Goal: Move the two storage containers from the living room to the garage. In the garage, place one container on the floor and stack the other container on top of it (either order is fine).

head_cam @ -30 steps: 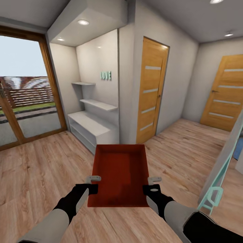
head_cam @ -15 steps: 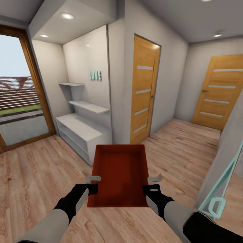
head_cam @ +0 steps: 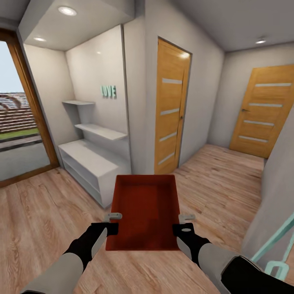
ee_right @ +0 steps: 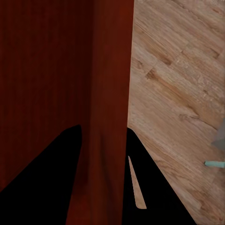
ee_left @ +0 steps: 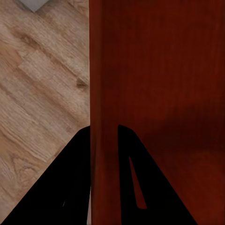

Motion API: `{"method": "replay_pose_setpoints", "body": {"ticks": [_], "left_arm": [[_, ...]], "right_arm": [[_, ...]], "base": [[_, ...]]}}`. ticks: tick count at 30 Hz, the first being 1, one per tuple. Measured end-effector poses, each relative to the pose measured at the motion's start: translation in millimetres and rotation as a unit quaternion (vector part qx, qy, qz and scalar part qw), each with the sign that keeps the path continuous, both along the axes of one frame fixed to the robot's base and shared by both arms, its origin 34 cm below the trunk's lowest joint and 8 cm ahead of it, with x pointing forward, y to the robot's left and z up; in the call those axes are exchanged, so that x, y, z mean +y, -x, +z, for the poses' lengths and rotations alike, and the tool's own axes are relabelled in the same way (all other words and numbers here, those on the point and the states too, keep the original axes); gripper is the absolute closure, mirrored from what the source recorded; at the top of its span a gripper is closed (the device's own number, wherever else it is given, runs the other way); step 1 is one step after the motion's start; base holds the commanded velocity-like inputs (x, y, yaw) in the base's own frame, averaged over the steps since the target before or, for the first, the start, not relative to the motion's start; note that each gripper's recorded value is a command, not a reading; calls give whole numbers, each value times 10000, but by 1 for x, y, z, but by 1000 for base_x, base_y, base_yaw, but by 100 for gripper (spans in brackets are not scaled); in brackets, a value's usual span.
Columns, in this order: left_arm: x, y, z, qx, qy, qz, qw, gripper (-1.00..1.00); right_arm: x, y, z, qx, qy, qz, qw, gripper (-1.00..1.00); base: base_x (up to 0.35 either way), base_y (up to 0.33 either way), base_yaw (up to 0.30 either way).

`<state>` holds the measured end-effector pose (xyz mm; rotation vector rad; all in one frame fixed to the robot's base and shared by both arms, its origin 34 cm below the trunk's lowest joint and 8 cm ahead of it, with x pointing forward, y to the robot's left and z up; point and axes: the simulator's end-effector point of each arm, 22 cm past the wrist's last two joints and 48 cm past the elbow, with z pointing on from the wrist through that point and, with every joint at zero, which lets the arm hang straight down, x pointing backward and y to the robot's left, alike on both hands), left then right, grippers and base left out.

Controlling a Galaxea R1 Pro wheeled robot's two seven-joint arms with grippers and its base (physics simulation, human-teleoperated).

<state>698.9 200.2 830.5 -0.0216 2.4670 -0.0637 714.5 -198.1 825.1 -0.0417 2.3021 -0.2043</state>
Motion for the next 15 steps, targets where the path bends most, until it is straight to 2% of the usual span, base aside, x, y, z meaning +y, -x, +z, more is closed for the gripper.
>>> {"method": "replay_pose_setpoints", "body": {"ticks": [10,15], "left_arm": [[-1,0,0,-9,-2,-3,10000,100],[0,0,0,-8,1,-1,10000,100]], "right_arm": [[-1,0,0,-7,0,2,10000,100],[0,0,0,-7,2,-1,10000,100]], "base": [[322,0,-6],[322,0,-176]]}}
